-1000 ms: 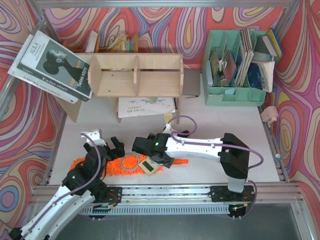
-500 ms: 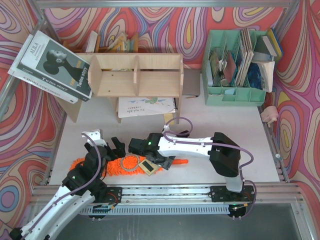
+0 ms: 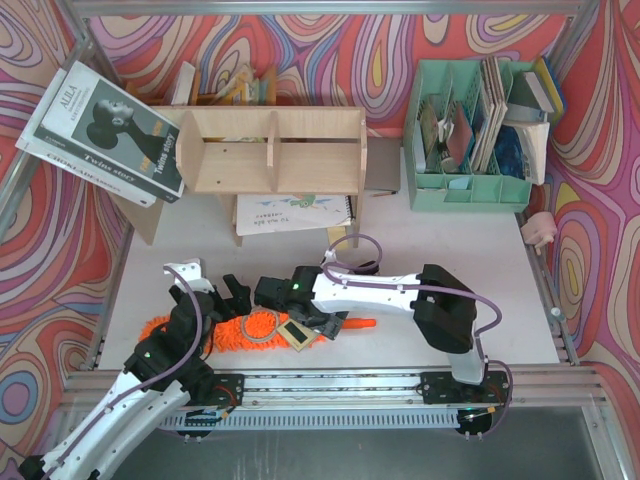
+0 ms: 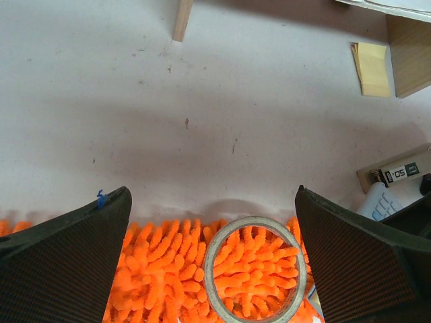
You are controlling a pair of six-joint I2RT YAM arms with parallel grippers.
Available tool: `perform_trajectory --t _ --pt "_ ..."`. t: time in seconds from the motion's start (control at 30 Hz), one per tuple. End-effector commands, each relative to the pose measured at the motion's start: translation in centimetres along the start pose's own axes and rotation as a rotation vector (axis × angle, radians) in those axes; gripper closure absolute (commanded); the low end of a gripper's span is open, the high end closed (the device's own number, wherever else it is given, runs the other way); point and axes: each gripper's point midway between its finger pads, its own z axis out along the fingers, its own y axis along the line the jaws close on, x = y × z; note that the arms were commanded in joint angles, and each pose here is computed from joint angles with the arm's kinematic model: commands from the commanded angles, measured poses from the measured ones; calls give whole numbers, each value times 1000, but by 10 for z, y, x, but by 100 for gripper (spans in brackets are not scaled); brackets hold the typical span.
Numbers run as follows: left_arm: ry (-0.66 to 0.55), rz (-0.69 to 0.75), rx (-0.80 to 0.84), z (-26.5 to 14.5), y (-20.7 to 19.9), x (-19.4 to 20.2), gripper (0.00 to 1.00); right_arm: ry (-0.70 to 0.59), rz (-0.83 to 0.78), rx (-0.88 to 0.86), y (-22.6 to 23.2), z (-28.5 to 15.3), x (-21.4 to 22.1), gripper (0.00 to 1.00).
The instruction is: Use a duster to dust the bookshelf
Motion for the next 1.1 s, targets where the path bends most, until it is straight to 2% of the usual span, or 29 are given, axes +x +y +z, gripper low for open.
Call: perform_trajectory --t 0.0,0.4,0.8,1.07 --pt "-5 10 13 2 -1 3 2 -28 -5 38 -3 3 -1 1" --pt "-4 12 13 2 -1 3 2 -26 -15 54 -1 10 2 1" --pt "-4 10 12 3 -1 3 2 -16 -12 67 -5 14 5 10" --pt "-5 9 10 2 0 3 2 -12 -10 44 -6 15 5 13"
